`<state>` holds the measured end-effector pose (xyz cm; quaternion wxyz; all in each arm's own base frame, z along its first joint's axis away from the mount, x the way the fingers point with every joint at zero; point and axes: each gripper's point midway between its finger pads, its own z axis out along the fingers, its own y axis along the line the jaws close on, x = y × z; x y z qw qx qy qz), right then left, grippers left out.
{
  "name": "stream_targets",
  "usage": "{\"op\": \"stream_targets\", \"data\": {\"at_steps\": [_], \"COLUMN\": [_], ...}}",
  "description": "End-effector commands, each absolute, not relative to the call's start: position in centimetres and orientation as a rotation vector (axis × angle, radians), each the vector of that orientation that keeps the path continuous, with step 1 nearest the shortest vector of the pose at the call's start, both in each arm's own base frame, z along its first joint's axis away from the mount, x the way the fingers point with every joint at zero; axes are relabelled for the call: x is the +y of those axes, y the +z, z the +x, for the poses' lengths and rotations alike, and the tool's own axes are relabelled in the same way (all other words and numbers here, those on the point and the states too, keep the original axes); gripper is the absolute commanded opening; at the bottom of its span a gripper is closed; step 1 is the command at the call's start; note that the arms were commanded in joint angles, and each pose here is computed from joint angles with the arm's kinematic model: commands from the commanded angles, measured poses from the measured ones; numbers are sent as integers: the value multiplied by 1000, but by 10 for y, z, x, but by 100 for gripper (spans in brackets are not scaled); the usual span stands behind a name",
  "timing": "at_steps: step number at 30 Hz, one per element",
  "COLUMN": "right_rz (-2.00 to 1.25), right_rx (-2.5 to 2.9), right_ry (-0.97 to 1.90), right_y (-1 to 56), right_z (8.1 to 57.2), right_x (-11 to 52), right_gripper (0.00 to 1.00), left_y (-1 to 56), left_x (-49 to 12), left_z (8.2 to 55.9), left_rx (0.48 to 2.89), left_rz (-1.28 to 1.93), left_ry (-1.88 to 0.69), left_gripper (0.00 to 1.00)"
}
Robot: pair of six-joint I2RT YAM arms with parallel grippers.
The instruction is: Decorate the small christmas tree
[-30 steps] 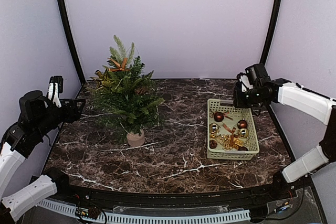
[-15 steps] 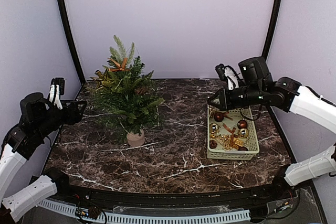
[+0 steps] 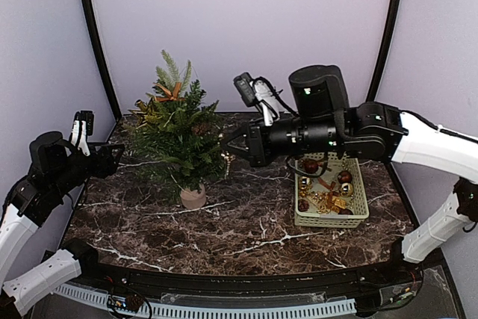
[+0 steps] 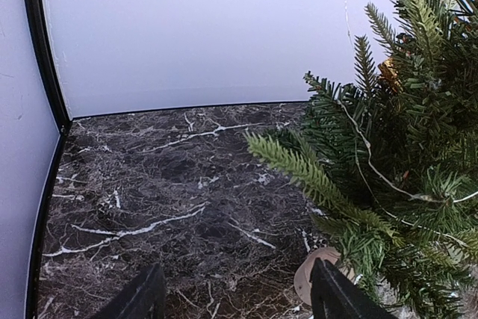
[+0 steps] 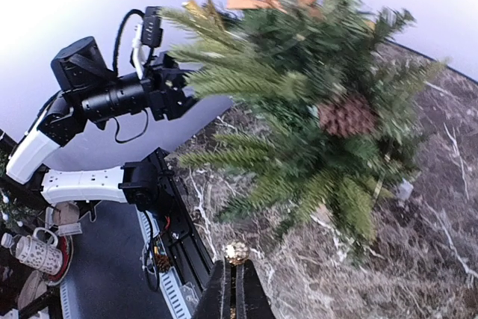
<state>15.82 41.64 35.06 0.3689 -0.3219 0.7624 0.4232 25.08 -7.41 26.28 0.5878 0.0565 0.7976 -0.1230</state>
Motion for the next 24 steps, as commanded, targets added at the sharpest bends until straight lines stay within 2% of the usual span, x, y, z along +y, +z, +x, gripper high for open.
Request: {"op": "stream_targets", "data": {"at_steps": [1,9,19,24], "right_rz": [-844,-874,-876,-863], "right_rx": [1851,1882,1927,1913], "right_ry": [989,750,512,485], "right_y": [369,343,317,320], "right_z": [159,177,205,213], "right_x": [455,505,521,527], "right_gripper": [0,0,0,0], "left_y": [268,269,274,274], "left_x": [-73,-73,-73,-73], "left_z": [253,252,249,249], "left_rx": [1833,1825,1807,1803], "left_rz": [134,132,135,140], "left_ry": [-280,-281,-287,-289], "left_gripper": [69,69,69,69]}}
